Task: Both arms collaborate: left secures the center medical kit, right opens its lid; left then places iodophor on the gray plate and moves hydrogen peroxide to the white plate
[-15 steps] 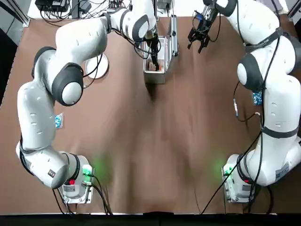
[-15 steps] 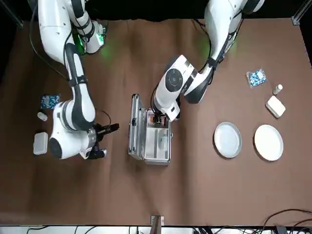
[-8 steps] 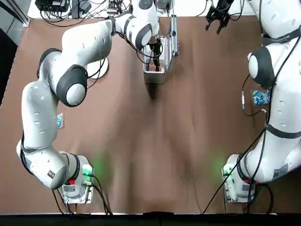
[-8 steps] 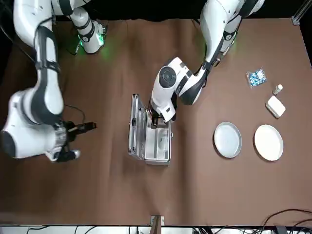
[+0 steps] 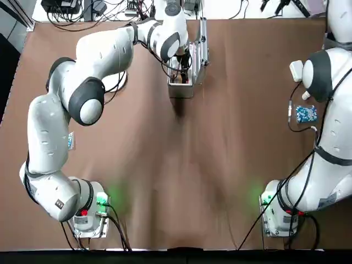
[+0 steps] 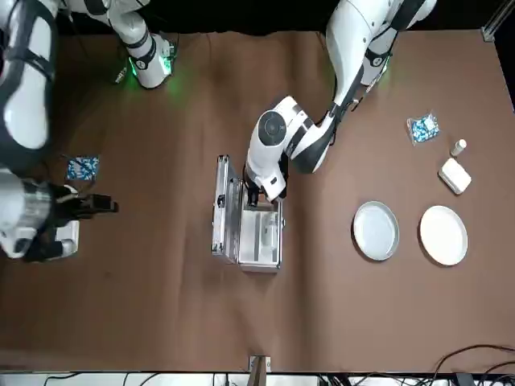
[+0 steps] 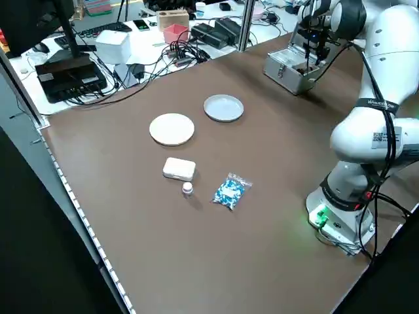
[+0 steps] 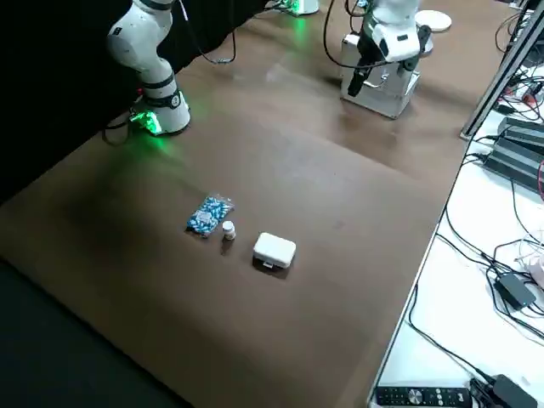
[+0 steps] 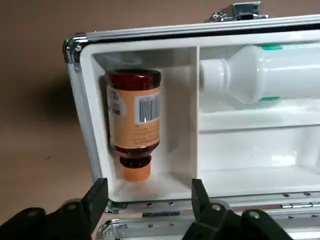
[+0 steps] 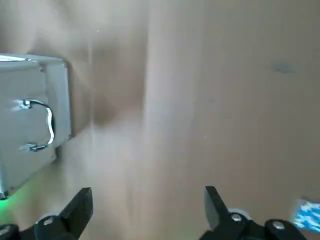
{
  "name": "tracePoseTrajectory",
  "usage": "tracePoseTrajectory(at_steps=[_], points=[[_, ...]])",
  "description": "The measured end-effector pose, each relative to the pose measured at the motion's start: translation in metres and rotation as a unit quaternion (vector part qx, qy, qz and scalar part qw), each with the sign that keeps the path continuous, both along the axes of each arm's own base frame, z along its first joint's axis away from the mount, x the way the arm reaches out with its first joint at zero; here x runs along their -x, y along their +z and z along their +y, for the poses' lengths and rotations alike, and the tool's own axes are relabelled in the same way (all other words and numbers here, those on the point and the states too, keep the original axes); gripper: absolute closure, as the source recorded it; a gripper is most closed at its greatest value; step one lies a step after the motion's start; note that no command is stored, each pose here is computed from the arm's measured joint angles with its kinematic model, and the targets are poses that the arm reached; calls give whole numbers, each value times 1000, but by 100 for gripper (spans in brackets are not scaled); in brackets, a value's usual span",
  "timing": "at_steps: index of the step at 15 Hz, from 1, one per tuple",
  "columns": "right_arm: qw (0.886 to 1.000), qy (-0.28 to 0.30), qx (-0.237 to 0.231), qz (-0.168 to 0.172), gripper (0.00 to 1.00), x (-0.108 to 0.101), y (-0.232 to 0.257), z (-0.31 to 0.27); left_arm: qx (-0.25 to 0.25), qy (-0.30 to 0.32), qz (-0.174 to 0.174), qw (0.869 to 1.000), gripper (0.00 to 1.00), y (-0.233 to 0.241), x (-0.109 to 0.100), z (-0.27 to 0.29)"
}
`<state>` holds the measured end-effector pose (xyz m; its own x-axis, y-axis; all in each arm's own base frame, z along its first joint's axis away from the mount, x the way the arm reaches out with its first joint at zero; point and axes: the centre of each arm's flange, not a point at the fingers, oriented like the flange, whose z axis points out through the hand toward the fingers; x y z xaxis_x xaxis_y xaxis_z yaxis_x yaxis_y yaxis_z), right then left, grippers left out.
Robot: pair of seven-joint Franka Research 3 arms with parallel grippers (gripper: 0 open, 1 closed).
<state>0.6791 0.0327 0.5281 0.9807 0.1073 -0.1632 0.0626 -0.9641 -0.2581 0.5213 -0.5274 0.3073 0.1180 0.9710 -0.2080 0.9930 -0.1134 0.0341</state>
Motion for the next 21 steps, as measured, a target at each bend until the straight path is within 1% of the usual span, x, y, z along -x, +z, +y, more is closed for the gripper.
tracePoseTrajectory(at_steps=[3,7,10,14,18,19,21], points=[[999,15,31,-25,1,11,32,-20,-2,-1,2,1000,23,-2,1,0],[996,28,75,-49,1,29,72,-22,-6,-10,7,1000,23,-12,11,-9],[995,32,76,-60,1,37,79,-18,-9,-10,11,1000,23,-19,12,-10],[996,28,65,-61,1,50,73,-22,-9,-3,13,1000,25,-19,12,-9],[996,19,59,-67,1,66,87,-36,-11,2,19,1000,31,-19,12,-8],[996,18,63,-66,1,68,87,-38,-14,4,24,1000,37,-19,13,-8],[995,19,73,-61,1,70,82,-41,-19,9,28,999,41,-19,8,-2]])
